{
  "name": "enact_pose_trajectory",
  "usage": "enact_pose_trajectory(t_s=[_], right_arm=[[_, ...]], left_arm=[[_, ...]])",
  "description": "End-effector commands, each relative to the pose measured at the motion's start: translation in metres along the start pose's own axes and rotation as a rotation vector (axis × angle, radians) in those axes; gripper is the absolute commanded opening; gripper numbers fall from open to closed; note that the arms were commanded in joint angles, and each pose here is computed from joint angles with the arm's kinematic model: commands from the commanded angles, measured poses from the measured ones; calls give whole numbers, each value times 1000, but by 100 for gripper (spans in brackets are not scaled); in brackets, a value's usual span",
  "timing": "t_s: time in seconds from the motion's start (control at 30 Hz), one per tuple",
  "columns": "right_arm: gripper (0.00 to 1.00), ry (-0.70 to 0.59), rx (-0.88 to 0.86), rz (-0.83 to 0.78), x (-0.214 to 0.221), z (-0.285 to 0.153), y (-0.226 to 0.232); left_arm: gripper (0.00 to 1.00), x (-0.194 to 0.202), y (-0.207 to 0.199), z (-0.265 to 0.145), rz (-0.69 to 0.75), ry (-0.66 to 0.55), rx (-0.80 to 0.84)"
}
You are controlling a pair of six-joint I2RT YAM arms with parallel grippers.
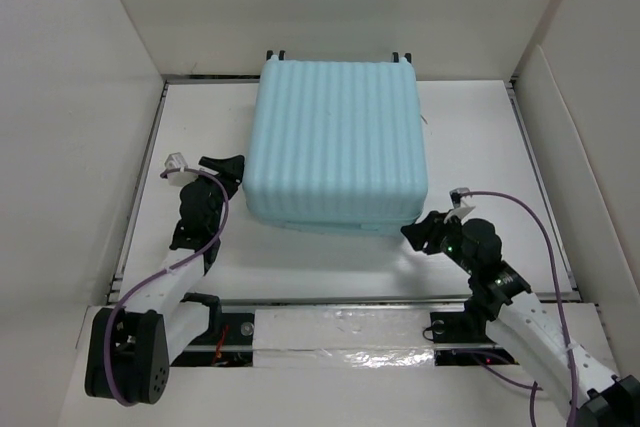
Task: Pack the luggage
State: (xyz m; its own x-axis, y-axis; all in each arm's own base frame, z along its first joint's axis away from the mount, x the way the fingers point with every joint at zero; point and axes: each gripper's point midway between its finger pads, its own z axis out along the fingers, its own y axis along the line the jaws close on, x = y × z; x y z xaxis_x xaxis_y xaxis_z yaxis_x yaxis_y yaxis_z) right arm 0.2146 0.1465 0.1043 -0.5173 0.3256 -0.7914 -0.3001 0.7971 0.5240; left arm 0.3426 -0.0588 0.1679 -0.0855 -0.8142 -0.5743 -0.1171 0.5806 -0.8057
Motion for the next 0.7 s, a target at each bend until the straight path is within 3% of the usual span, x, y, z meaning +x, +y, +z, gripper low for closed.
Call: enact_pose_trajectory(t_s=[0.0,0.33,0.57,0.67], right_arm=[[47,-155,-57,-113,-50,0,27],[43,-233,-31,-144,-67,4,33],[15,-297,-121,-104,-71,9,70],[9,-287,-150,-122,-71,11,102]], left_arm=[[54,13,-11,-4,37,62,66],[54,17,-4,-4,54,71,56],[51,17,-3,-8,72,68,63],[50,27,-13,-11,105,83,92]])
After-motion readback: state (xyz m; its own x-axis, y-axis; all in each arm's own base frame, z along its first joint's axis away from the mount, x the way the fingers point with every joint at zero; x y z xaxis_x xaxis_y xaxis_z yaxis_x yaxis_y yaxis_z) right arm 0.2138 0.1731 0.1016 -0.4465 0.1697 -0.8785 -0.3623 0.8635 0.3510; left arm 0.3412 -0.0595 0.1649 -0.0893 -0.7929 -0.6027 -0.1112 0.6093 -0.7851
